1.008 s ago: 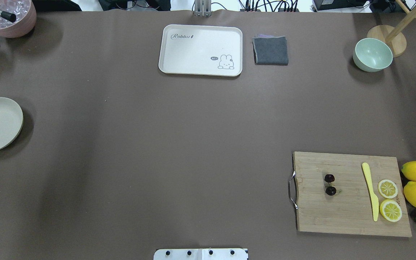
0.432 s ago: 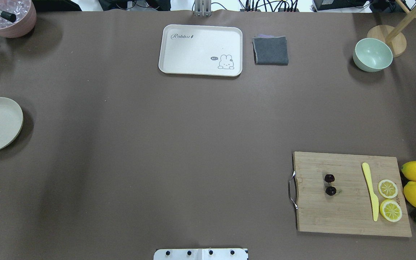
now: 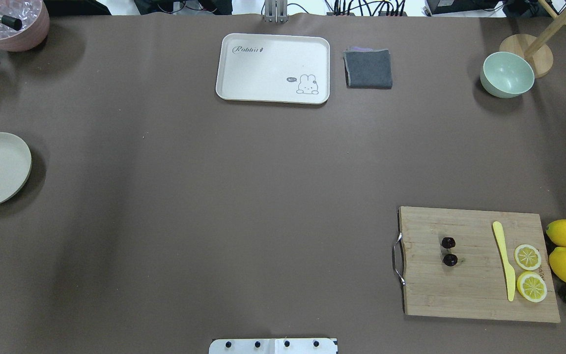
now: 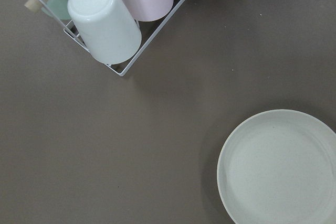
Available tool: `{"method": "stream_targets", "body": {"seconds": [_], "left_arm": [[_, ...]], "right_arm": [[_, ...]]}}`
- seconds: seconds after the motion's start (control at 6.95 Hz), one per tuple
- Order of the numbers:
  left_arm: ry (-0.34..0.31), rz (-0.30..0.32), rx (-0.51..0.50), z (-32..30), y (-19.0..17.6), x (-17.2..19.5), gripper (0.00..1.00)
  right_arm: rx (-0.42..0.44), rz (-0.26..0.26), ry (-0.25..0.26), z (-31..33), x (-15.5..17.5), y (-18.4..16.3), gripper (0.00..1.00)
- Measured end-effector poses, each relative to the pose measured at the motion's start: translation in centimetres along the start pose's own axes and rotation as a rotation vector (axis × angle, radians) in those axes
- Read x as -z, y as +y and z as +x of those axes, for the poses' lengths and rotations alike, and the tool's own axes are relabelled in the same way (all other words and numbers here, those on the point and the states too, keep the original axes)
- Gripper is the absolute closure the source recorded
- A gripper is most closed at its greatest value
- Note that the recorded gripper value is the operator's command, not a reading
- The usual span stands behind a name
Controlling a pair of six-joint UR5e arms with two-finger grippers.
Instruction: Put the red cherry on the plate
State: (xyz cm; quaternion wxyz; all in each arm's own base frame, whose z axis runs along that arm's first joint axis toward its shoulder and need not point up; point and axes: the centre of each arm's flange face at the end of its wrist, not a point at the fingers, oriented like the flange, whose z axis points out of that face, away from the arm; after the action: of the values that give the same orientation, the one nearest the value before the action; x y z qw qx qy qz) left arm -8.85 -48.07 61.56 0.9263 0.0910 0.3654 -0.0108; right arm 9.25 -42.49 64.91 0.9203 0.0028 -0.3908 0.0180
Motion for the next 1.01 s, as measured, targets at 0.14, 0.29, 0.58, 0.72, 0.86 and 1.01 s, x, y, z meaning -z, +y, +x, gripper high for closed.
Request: {"method": "stream_targets", "body": {"seconds": [0.14,0.29,0.58,0.72,0.86,1.01], "left_arm": [[-0.001,0.013,-0.013,0.2,-0.1,0.1,0.02],[0.000,0.033,-0.032,0.2,-0.1,0.1,0.02],[0.006,0.049,-0.052,0.1,0.0,-0.3,0.02],[0.009,0.045,-0.054,0.0,0.3,-0.6,0.02],[0.011,0.041,-0.053,0.0,0.5,-0.8,0.02],[0.016,0.041,-0.058,0.2,0.4,-0.9,0.02]], "right_arm": [[0.000,0.001,0.000,0.0,0.0,-0.1,0.00],[0.000,0.001,0.000,0.0,0.0,-0.2,0.00],[-0.001,-0.001,0.000,0.0,0.0,-0.2,0.00],[-0.003,-0.002,0.000,0.1,-0.1,-0.2,0.00],[-0.003,-0.003,0.001,0.1,-0.1,-0.1,0.00],[-0.003,-0.003,0.001,0.1,-0.1,-0.1,0.00]]}}
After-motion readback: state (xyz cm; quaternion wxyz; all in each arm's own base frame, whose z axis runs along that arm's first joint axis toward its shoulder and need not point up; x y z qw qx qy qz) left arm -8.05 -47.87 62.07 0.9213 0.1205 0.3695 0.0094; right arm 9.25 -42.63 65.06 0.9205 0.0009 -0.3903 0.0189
